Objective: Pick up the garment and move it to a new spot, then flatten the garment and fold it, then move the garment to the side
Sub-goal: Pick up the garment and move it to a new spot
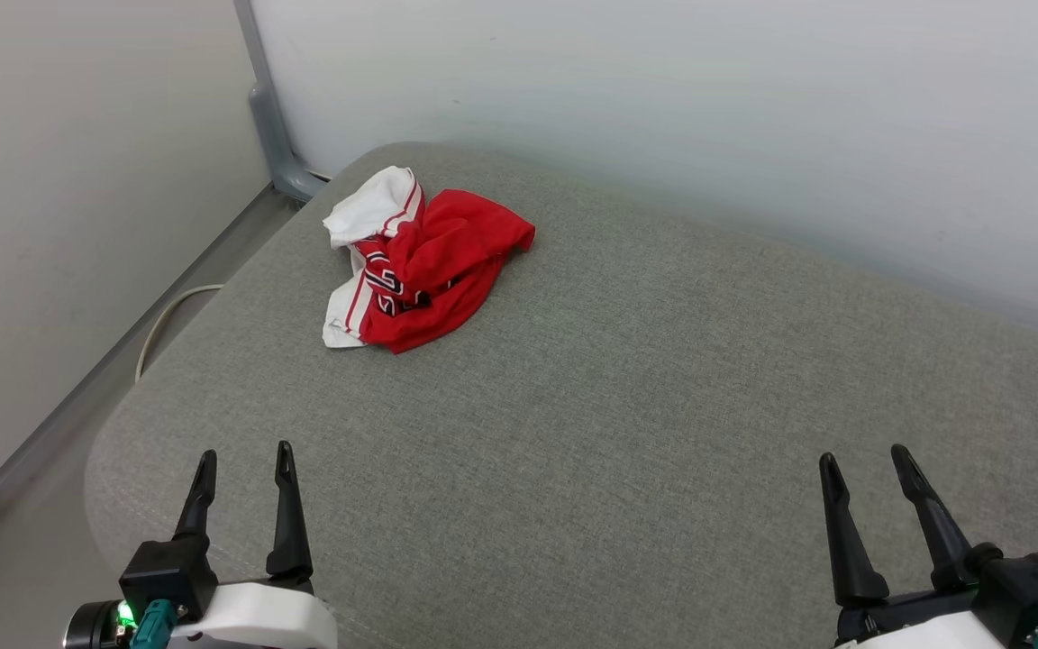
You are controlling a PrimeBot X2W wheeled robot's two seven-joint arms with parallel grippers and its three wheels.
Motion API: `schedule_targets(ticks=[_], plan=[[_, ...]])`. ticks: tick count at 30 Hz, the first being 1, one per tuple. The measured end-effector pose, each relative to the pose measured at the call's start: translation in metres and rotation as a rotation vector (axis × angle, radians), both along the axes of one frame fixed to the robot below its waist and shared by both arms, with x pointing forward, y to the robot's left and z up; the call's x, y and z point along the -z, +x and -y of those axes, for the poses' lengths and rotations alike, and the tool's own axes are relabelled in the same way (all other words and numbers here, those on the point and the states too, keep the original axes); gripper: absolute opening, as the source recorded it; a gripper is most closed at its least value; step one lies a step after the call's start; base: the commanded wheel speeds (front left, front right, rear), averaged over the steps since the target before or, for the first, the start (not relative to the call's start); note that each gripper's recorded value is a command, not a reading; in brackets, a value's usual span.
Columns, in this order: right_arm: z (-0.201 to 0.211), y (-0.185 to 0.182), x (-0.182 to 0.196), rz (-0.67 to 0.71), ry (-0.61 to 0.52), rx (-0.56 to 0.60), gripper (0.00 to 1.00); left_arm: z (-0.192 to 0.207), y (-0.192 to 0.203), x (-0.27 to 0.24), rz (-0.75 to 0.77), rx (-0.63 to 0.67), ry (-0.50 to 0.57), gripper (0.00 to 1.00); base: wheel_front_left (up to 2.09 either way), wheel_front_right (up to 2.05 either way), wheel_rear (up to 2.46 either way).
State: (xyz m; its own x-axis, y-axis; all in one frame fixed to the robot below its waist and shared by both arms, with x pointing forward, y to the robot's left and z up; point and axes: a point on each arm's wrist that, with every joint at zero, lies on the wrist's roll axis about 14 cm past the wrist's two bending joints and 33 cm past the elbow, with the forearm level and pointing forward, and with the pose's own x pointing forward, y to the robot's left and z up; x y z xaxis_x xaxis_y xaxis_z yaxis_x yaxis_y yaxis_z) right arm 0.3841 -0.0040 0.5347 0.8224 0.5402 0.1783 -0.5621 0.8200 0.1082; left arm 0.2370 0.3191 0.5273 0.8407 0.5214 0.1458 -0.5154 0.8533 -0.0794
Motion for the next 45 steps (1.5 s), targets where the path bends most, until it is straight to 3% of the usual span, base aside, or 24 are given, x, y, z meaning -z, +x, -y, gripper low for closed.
schedule_targets(ticks=[6,13,22,28,34,36,42,45], plan=[[0.000,-0.001,0.001,-0.001,-0.005,-0.002,1.00,-0.002,0.001,0.000,0.001,-0.003,-0.005,1.00,0.00,0.00,0.00],[0.009,0.003,0.003,0.003,-0.011,0.027,1.00,-0.014,0.029,-0.028,0.082,0.032,0.017,1.00,0.00,0.00,0.00],[0.031,0.028,0.005,0.024,-0.020,0.107,1.00,-0.048,0.100,-0.094,0.211,0.078,0.111,1.00,0.00,0.00,0.00],[0.048,0.047,0.019,0.008,-0.036,0.163,1.00,-0.054,0.165,-0.119,0.198,0.161,0.207,1.00,0.00,0.00,0.00],[0.058,0.060,0.036,-0.011,-0.061,0.194,1.00,-0.058,0.225,-0.104,0.067,0.232,0.184,1.00,0.00,0.00,0.00],[0.061,0.065,0.038,-0.007,-0.064,0.204,1.00,-0.059,0.244,-0.086,0.003,0.253,0.074,1.00,0.00,0.00,0.00],[0.071,0.076,0.048,-0.009,-0.086,0.232,1.00,-0.055,0.280,-0.034,-0.288,0.336,-0.012,1.00,0.00,0.00,0.00],[0.075,0.082,0.053,-0.009,-0.097,0.239,1.00,-0.057,0.286,0.004,-0.460,0.345,-0.130,1.00,0.00,0.00,0.00]])
